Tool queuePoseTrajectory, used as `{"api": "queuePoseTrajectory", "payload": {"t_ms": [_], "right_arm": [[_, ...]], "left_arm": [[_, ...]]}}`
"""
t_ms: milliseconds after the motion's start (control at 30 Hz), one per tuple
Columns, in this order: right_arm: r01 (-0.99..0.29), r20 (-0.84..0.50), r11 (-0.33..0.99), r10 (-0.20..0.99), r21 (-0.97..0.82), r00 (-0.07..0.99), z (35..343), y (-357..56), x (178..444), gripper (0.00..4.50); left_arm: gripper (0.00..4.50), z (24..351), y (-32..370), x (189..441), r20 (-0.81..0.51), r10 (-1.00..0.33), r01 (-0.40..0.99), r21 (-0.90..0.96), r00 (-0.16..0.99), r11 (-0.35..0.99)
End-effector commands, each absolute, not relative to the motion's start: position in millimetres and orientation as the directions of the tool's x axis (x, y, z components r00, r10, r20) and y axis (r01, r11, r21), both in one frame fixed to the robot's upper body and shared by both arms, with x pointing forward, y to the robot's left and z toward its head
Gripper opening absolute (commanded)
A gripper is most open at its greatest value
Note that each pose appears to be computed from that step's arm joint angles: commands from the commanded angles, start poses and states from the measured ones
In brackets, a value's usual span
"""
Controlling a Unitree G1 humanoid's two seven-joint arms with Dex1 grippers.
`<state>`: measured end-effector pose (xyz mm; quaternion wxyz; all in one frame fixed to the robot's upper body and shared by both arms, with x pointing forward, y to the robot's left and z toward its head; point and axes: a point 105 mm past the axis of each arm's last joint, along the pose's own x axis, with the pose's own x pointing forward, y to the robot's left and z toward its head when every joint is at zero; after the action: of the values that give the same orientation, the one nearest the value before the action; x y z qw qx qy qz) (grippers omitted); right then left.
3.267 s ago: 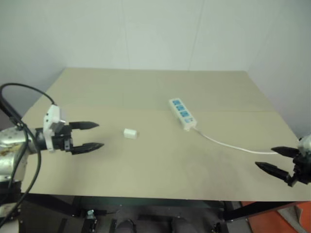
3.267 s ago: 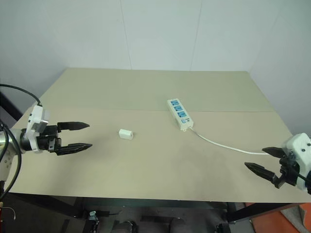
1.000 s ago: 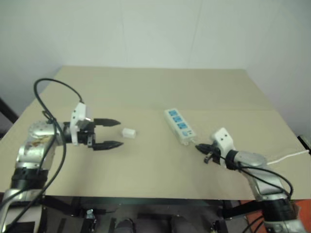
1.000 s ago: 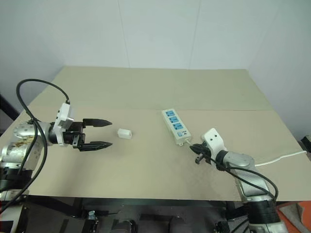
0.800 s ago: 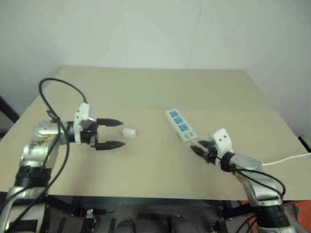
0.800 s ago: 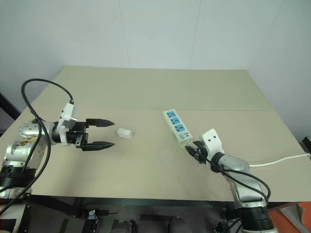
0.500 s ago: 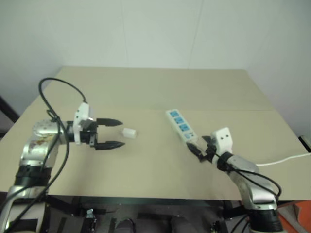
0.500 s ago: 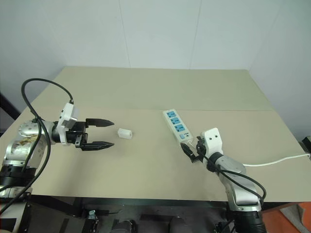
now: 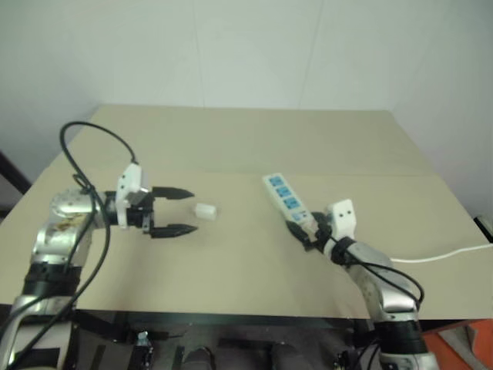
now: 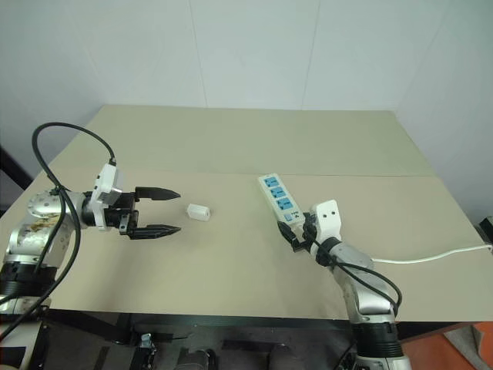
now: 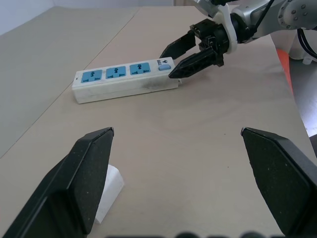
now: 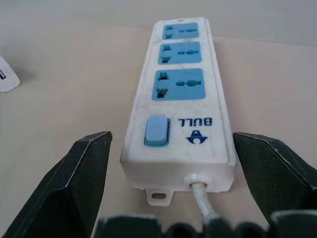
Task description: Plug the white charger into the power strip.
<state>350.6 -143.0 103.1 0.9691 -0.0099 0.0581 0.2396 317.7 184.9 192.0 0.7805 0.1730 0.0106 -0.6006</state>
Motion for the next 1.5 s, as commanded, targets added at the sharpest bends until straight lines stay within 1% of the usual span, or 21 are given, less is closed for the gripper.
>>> {"api": "queuePoseTrajectory", "payload": {"t_ms": [33, 267, 533, 633, 667, 700, 767, 800, 900, 1000, 1100, 1133, 1200, 1233, 1333, 1500], "right_arm": [[-0.47, -0.062, 0.883, 0.469, 0.003, 0.881, 109, -138, 356, 4.47], [-0.428, -0.02, 0.904, 0.428, -0.002, 0.904, 98, -136, 363, 4.47], [-0.435, -0.017, 0.9, 0.435, -0.016, 0.9, 91, -135, 361, 4.47], [-0.443, -0.018, 0.896, 0.443, -0.037, 0.896, 89, -134, 360, 3.9], [-0.445, -0.021, 0.895, 0.445, -0.04, 0.895, 89, -133, 360, 3.6], [-0.446, -0.022, 0.894, 0.445, -0.041, 0.895, 89, -133, 360, 3.42], [-0.444, -0.03, 0.895, 0.443, -0.043, 0.896, 88, -133, 361, 3.42], [-0.445, -0.032, 0.894, 0.444, -0.043, 0.895, 88, -133, 361, 3.42], [-0.462, -0.046, 0.885, 0.46, -0.053, 0.886, 87, -133, 362, 3.42], [-0.476, -0.056, 0.878, 0.473, -0.056, 0.879, 87, -133, 362, 3.42], [-0.487, -0.064, 0.872, 0.483, -0.056, 0.873, 87, -134, 362, 3.42], [-0.488, -0.067, 0.872, 0.484, -0.052, 0.872, 87, -134, 363, 3.42], [-0.488, -0.072, 0.872, 0.484, -0.046, 0.872, 87, -134, 364, 3.42], [-0.489, -0.074, 0.871, 0.485, -0.044, 0.871, 86, -134, 365, 3.42], [-0.493, -0.088, 0.869, 0.488, -0.044, 0.868, 83, -133, 364, 3.42], [-0.488, -0.103, 0.872, 0.482, -0.04, 0.87, 79, -133, 363, 3.42]], "left_arm": [[4.5, 203, 187, 315, -0.205, -0.935, 0.928, 0.302, 0.288, 0.219], [4.5, 203, 186, 315, -0.2, -0.936, 0.926, 0.305, 0.289, 0.221], [4.5, 205, 185, 313, -0.195, -0.94, 0.931, 0.296, 0.28, 0.216], [4.5, 205, 182, 315, -0.193, -0.939, 0.929, 0.297, 0.285, 0.221], [4.5, 206, 180, 317, -0.192, -0.937, 0.926, 0.302, 0.293, 0.227], [4.5, 207, 178, 318, -0.191, -0.935, 0.924, 0.305, 0.298, 0.233], [4.5, 208, 174, 324, -0.196, -0.919, 0.9, 0.347, 0.343, 0.262], [4.5, 208, 171, 328, -0.214, -0.902, 0.887, 0.367, 0.374, 0.281], [4.5, 212, 159, 339, -0.37, -0.854, 0.893, 0.397, 0.367, 0.212], [4.5, 222, 147, 345, -0.457, -0.831, 0.904, 0.412, 0.317, 0.118], [4.5, 237, 133, 352, -0.513, -0.812, 0.907, 0.419, 0.28, 0.048], [4.5, 239, 128, 352, -0.56, -0.795, 0.912, 0.411, 0.233, -0.022], [4.5, 237, 122, 356, -0.675, -0.719, 0.918, 0.373, 0.168, -0.136], [4.5, 235, 121, 360, -0.716, -0.679, 0.92, 0.358, 0.16, -0.161], [4.5, 222, 121, 378, -0.829, -0.529, 0.91, 0.346, 0.183, -0.227], [4.5, 207, 112, 395, -0.9, -0.393, 0.909, 0.312, 0.189, -0.276]]}}
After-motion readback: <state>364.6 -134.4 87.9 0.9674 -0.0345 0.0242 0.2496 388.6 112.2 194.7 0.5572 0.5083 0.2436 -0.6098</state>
